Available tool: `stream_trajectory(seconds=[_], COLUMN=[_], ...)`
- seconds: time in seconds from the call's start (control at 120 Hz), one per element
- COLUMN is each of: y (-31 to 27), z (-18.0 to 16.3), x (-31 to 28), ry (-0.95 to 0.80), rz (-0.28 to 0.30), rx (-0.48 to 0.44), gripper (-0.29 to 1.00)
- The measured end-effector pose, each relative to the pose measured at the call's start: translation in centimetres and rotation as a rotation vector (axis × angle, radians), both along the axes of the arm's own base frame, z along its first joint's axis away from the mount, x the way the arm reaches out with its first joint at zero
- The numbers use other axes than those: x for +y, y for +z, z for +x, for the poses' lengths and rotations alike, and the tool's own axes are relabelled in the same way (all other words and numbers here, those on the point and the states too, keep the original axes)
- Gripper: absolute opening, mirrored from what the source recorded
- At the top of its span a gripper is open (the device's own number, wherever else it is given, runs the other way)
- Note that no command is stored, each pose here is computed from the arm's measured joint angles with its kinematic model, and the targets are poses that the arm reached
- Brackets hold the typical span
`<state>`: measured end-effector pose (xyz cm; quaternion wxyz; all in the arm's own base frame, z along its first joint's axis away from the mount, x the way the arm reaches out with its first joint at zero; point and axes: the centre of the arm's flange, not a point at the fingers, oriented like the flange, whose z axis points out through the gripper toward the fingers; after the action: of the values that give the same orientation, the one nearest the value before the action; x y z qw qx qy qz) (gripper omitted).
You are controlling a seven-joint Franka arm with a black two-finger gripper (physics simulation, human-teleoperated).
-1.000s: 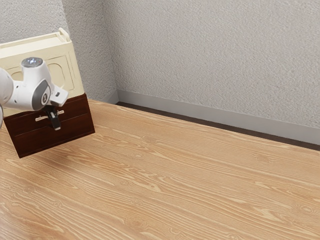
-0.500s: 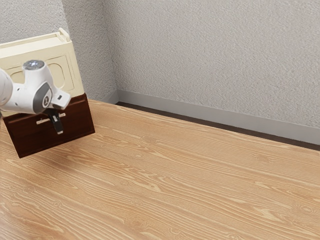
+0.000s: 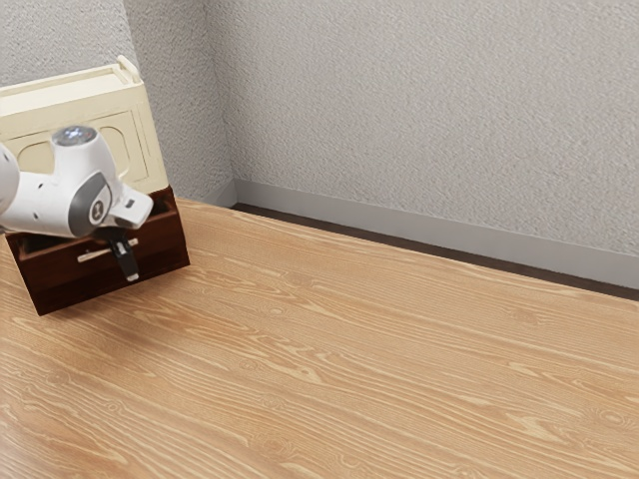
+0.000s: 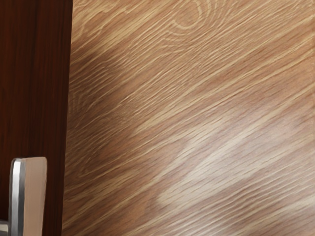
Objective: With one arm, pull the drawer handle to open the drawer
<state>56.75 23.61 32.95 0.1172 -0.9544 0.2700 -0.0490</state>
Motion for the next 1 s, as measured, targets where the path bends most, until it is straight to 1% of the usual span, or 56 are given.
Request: stream_trajectory(seconds=[0.2, 0.258, 0.275, 0.367, 0.525, 0.608, 0.675, 0.758, 0.875, 1.0], y=[-0.3, -0.2, -0.3, -0.3, 0.0, 0.2, 0.4, 0.5, 0.7, 1.1], z=[-0.9, -1.1, -1.2, -1.5, -2.6, -2.9, -3.2, -3.6, -4.3, -4.9], x=[-1.6, -1.9, -2.0, -2.6, -4.0, -4.4, -4.6, -4.8, -4.9, -4.9], ry=[-0.005, -0.005, -0.005, -0.003, -0.012, -0.016, -0.017, -0.015, -0.012, -0.006], rz=[-0.021, -0.025, -0.026, -0.035, -0.051, -0.051, -0.053, -0.058, -0.063, -0.069], rx=[0.004, 0.005, 0.005, 0.005, 0.009, 0.008, 0.006, 0.007, 0.003, -0.003], gripper=[0.71, 0.73, 0.72, 0.71, 0.72, 0.67, 0.66, 0.67, 0.65, 0.67])
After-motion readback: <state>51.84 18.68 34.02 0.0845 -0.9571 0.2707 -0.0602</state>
